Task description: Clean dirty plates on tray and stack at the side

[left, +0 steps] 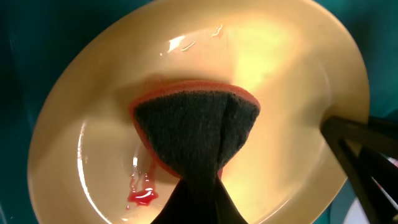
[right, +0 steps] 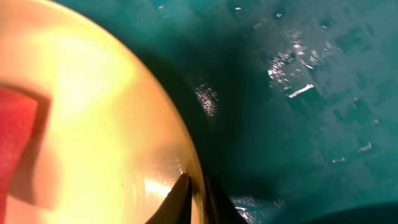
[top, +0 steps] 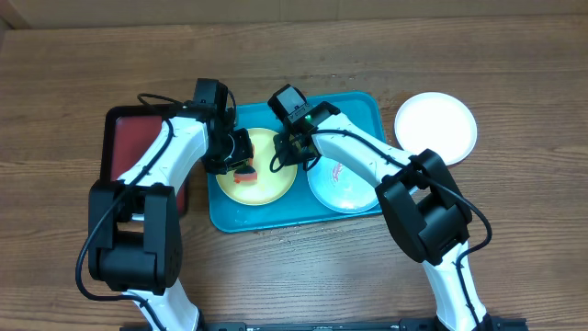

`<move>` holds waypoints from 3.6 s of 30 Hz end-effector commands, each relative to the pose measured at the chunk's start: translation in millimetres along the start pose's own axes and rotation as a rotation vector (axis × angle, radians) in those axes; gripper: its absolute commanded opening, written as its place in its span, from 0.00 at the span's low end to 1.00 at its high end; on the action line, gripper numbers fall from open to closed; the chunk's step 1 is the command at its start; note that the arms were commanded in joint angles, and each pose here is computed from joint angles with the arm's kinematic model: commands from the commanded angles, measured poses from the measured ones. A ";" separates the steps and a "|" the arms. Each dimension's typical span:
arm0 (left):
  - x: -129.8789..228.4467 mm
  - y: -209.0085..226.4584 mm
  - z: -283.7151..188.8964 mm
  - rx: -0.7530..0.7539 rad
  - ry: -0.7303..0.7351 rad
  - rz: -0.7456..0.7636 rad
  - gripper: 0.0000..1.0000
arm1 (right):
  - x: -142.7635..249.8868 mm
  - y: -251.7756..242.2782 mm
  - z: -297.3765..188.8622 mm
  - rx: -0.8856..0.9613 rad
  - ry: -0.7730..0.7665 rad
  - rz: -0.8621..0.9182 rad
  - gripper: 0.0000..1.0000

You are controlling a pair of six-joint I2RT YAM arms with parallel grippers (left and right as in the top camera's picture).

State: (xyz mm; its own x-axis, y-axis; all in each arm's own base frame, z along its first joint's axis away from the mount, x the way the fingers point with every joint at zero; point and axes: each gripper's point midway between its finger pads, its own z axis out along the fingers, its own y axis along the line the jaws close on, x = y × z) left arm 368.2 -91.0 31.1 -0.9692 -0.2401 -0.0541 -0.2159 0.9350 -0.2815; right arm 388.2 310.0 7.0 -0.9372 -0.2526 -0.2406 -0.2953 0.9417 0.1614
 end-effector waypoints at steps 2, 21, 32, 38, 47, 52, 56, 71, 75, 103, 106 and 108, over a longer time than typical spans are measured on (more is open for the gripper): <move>14.8 3.6 14.8 -0.024 0.031 -0.022 0.04 | 26.3 -11.5 29.0 0.031 0.088 -0.003 0.04; 3.1 -9.5 28.6 0.039 -0.053 0.014 0.04 | 25.7 -11.2 29.0 0.030 0.086 -0.003 0.04; 8.0 -23.1 27.6 0.073 -0.032 0.038 0.04 | 25.3 -11.1 29.9 0.029 0.082 -0.003 0.04; 12.2 38.4 29.0 -0.297 -0.090 0.045 0.04 | 26.3 -11.5 29.9 0.030 0.086 -0.003 0.04; 9.7 98.6 4.0 -0.657 -0.162 0.062 0.04 | 26.8 -11.7 30.1 0.031 0.088 -0.003 0.04; -6.2 105.0 -22.1 -0.767 -0.216 0.071 0.04 | 27.1 -11.8 29.9 0.031 0.089 -0.003 0.04; -18.6 84.4 -33.1 -0.695 -0.220 0.062 0.04 | 27.0 -11.8 29.9 0.031 0.089 -0.003 0.04; -7.2 -35.2 11.0 0.006 -0.070 0.158 0.04 | 25.5 -11.2 30.0 0.029 0.083 -0.003 0.04; -5.7 -10.5 25.4 -0.100 -0.083 0.149 0.04 | 25.6 -11.3 30.0 0.029 0.083 -0.003 0.04; -51.2 73.7 -76.2 -0.693 -0.423 -0.108 0.04 | 29.6 -10.6 28.1 0.024 0.102 -0.001 0.04; -63.1 49.0 -106.7 -0.509 -0.495 -0.134 0.04 | 27.4 -2.7 20.3 -0.013 0.105 -0.001 0.04; -65.9 41.7 -125.2 -0.405 -0.518 -0.146 0.04 | 21.9 1.3 10.7 -0.027 0.086 -0.003 0.04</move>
State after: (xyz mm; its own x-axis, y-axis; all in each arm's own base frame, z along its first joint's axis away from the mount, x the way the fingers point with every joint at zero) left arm 394.1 0.2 84.7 -0.8583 -0.2863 -0.4259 -0.4170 0.8728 0.2537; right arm 376.9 323.9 8.5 -0.9409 -0.2649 -0.2109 -0.3116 0.9212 0.2329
